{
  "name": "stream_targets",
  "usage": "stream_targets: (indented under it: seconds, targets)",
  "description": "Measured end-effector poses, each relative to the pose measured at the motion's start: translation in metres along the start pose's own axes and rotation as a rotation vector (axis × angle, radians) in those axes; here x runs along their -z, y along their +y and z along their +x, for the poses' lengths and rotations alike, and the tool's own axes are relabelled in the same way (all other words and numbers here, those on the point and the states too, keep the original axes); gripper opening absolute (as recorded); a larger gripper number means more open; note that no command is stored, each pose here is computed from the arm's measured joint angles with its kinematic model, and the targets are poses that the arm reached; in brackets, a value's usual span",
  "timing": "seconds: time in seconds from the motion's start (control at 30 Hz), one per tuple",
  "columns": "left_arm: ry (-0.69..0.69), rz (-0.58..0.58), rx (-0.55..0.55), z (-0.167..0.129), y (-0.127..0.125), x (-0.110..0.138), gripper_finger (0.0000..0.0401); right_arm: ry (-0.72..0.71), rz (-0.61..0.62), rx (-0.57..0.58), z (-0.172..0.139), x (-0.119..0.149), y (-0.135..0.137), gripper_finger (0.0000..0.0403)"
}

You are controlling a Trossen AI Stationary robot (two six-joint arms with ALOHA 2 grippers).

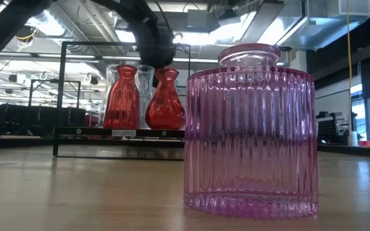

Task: Sort vases onto shelf
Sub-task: Put the transparent vase on the shelf

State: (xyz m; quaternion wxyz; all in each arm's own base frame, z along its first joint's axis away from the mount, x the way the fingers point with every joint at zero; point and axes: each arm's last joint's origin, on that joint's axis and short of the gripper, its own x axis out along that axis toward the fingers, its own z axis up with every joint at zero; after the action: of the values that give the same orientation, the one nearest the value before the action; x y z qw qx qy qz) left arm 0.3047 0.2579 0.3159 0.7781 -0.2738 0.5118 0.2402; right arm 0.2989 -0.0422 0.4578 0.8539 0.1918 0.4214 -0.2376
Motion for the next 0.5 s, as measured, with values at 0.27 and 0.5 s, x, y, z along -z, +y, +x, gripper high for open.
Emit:
stream_targets:
  seconds: [0.27,0.5]
  targets:
    - [-0.177,0.132,0.123,-0.089,-0.034,0.033,0.0,0.034,0.018,0.342,0.023,0.014,-0.02,0.0083]
    - [-0.354,0.2,0.184,-0.166,-0.058,0.081,0.0,0.062,0.149,0.304,0.067,0.051,-0.05,0.0083]
